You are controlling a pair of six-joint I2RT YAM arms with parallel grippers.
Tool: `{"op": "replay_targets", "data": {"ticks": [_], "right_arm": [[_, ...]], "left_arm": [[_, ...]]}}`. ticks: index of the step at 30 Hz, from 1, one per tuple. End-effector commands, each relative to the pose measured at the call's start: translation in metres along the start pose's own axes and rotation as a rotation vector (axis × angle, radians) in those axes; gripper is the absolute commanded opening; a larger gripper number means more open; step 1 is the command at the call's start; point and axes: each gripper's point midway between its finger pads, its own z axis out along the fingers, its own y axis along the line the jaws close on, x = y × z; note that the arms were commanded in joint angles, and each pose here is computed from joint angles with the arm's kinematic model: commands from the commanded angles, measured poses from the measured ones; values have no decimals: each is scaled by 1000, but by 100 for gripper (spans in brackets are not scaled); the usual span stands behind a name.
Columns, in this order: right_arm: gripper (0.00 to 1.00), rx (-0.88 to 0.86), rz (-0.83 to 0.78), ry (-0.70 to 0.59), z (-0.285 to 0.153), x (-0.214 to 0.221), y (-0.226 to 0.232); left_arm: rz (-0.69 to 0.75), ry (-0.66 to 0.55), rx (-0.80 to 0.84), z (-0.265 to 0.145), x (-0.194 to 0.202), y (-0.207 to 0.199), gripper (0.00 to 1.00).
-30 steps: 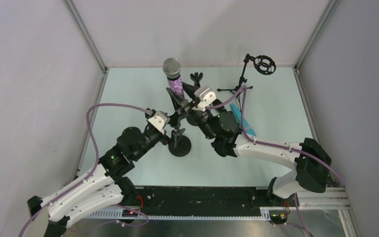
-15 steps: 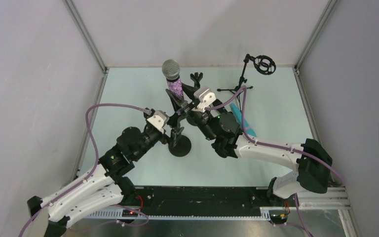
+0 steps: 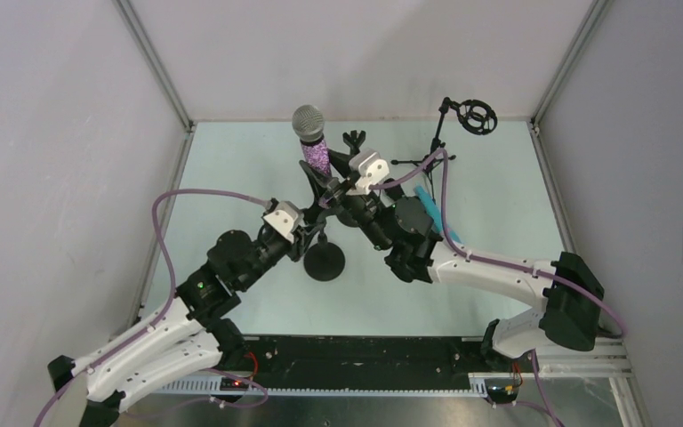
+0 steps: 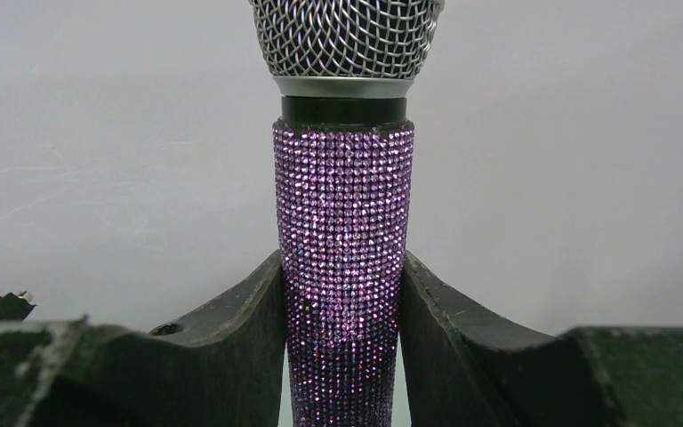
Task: Attach the microphones to the stand
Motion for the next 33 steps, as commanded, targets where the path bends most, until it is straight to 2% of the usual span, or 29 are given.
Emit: {"op": "replay_targets", "data": {"ticks": [1,3,5,13,25,26,27,28,29,32,33], "right_arm": [[0,21,87,-63,9,-49,-10],[0,22,93,-58,11,-52,-11],[0,23,100,-58,12,-56,-13],[0,44,153,-92,16,-81,-29],[0,55,103,-84,14,-55,-25],[0,59,97,-87,14,-57,-27],[0,68,93,-92,14,-59,-29],[0,76,84,-98,13,-62,-31],[0,80,80,-100,12,-64,-33],[0,93,70,-93,8,-70,-38],[0,94,70,-89,8,-70,-39]], "left_arm": [[36,-35,5,2,-8,1,15],[37,-30,7,3,-6,1,2],[36,-34,13,2,-6,0,0],[38,-37,13,2,-9,1,0],[34,-39,15,2,-11,2,1],[34,-39,11,2,-12,3,8],[32,-38,0,2,-12,5,29],[32,-35,-7,2,-11,6,41],[30,-35,-17,2,-11,7,59],[30,-32,-20,2,-10,8,76],[30,-30,-18,2,-10,8,86]]}}
